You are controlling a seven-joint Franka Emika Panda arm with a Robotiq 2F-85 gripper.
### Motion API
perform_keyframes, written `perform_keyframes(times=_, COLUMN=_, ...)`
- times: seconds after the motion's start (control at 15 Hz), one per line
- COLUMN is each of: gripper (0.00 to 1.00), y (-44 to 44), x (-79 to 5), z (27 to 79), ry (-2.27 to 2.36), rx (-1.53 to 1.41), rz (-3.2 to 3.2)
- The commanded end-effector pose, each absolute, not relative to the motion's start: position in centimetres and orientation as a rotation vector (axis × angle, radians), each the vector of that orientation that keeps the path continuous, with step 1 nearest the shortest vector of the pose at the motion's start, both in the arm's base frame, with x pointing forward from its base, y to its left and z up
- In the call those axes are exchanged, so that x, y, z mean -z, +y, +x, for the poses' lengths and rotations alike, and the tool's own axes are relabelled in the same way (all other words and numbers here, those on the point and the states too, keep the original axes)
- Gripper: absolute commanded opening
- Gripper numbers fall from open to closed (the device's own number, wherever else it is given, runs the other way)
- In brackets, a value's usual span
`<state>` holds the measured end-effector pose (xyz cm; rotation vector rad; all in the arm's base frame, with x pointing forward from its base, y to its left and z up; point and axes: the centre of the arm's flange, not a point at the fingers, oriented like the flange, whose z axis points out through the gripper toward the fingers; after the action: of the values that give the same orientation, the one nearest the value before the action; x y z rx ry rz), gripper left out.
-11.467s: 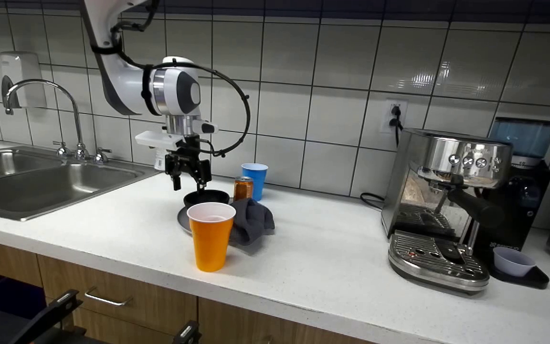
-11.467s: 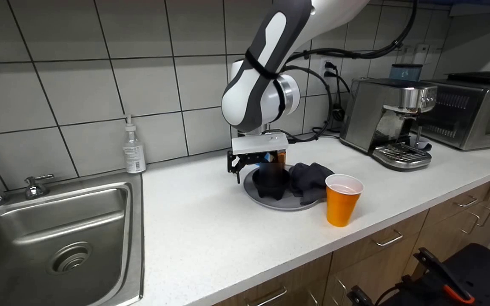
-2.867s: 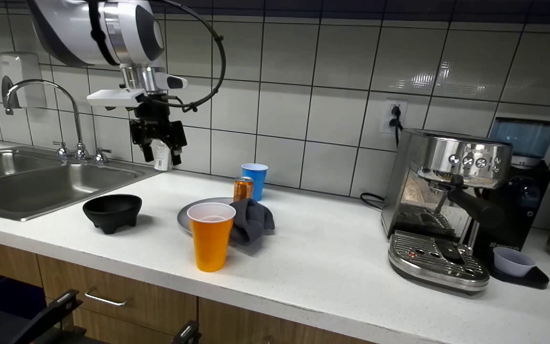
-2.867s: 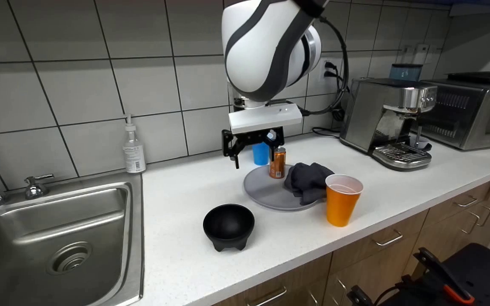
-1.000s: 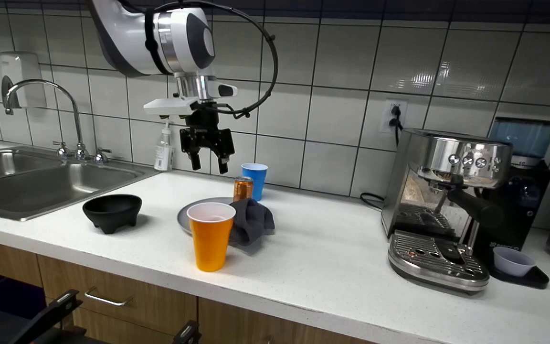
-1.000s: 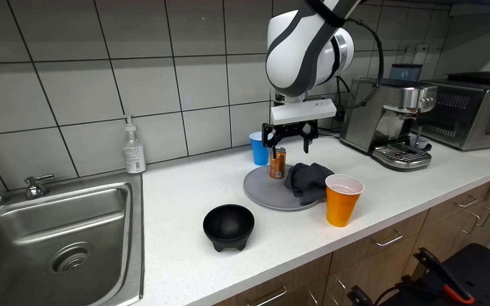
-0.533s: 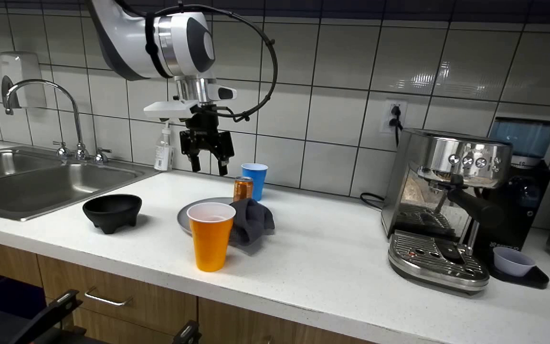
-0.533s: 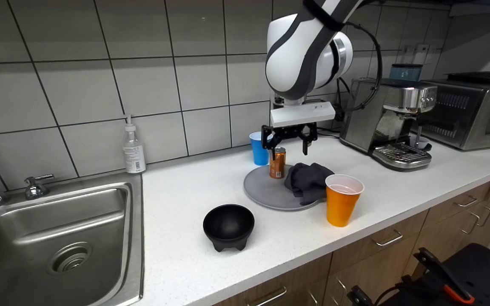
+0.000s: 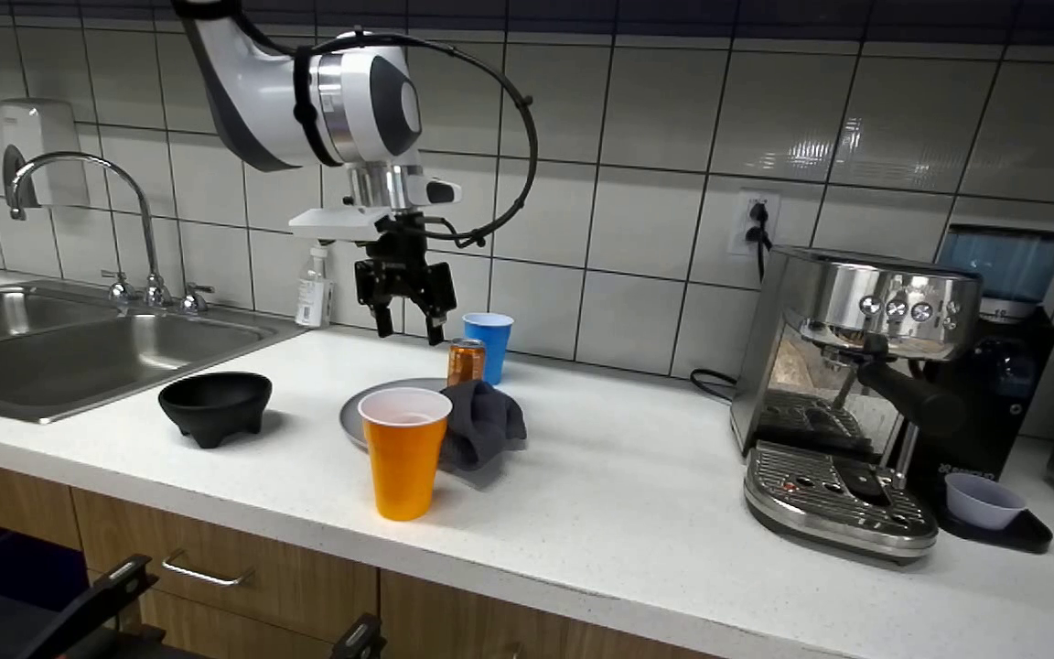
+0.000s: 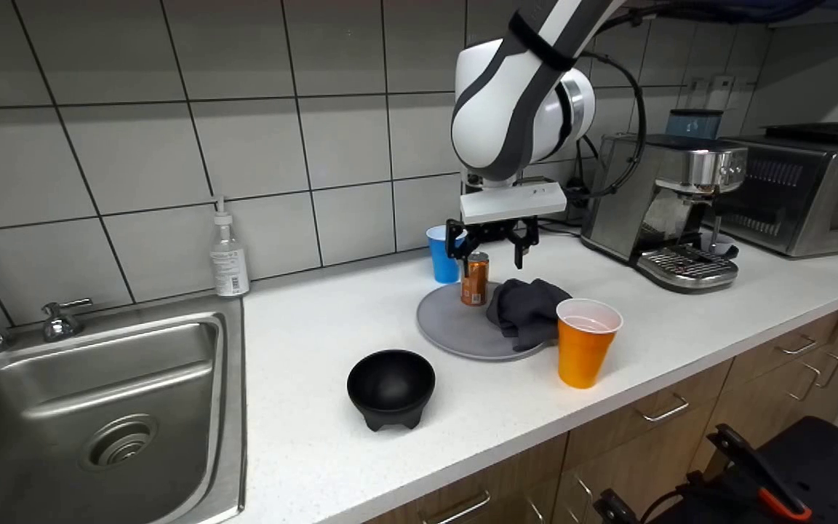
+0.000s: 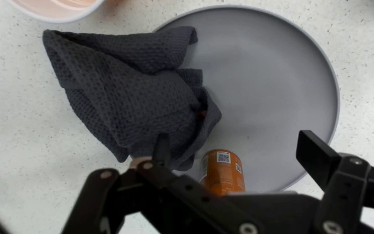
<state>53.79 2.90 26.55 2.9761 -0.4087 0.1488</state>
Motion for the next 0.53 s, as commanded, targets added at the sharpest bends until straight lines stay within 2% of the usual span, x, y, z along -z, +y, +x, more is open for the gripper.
perform_keyframes(times=0.0, gripper=1.00, y=2.6, x=-26.0, z=56.1, ry=-0.439, rx=-0.167, rz=2.961)
perform_keyframes(times=0.47, gripper=1.00, y=1.8, x=-24.7, z=59.4, ry=-0.490, rx=-0.159, rz=2.955)
